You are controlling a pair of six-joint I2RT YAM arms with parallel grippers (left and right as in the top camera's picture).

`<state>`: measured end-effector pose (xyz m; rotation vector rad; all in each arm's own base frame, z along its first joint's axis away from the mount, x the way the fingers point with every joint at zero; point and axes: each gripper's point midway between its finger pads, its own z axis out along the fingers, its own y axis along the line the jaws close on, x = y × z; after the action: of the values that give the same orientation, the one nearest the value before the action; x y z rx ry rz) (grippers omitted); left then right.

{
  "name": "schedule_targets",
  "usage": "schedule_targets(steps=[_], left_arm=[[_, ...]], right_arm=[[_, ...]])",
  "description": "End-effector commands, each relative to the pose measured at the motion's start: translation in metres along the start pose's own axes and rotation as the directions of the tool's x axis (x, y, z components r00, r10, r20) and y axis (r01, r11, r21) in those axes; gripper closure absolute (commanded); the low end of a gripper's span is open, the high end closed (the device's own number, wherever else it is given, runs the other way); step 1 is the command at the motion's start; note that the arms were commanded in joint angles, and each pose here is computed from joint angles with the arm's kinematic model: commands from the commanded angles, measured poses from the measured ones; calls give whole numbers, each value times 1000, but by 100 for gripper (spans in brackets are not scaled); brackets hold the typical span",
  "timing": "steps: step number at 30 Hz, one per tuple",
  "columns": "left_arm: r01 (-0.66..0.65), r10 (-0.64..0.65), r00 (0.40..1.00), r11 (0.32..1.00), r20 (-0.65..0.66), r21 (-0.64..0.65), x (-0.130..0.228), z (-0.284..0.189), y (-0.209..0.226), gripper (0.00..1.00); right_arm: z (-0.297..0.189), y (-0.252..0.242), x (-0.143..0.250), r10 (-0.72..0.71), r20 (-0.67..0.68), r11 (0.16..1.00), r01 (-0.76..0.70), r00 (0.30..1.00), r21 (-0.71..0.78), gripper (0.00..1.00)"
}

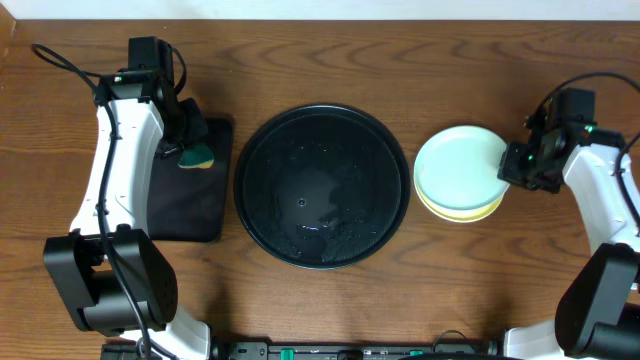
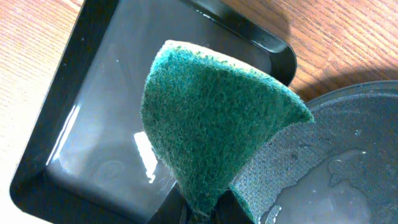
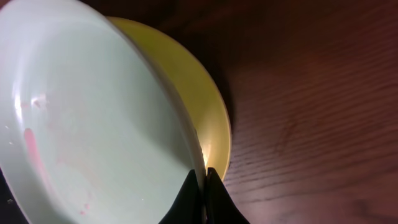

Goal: Clean dirty plates on tray and stack at the side
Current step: 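Lower the plate onto the stacked plates and open the right gripper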

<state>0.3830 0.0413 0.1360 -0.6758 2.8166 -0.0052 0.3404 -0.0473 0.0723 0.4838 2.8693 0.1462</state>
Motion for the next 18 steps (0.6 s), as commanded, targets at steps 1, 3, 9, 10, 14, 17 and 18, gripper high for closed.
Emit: schedule_targets(steps=[1, 3, 9, 10, 14, 17, 18], left_arm=[[-14, 14, 1000, 1000, -14, -4, 2, 4, 2, 93], [-14, 14, 1000, 1000, -14, -4, 2, 4, 2, 93], [-23, 23, 1000, 1000, -15, -4, 2, 4, 2, 92], [-36, 36, 999, 999, -16, -4, 2, 4, 2, 92], [-118, 117, 993, 993, -30, -6, 6, 4, 3, 93], [-213, 212, 976, 977, -42, -5, 8, 5, 4, 93], [-249, 248, 968, 969, -46, -4, 9, 6, 5, 93]], right_arm=[[11, -3, 7, 10, -12, 1000, -10, 1000, -2, 99], [14, -4, 11, 12, -21, 1000, -12, 1000, 0, 95], [14, -4, 12, 11, -22, 1000, -11, 1000, -1, 51], [13, -2, 11, 10, -20, 1000, -10, 1000, -10, 49], [-3, 15, -2, -7, -2, 996, 6, 1000, -94, 39], [-24, 32, -17, -51, 28, 986, 55, 998, -156, 31], [-31, 37, -22, -66, 40, 983, 72, 997, -166, 28]])
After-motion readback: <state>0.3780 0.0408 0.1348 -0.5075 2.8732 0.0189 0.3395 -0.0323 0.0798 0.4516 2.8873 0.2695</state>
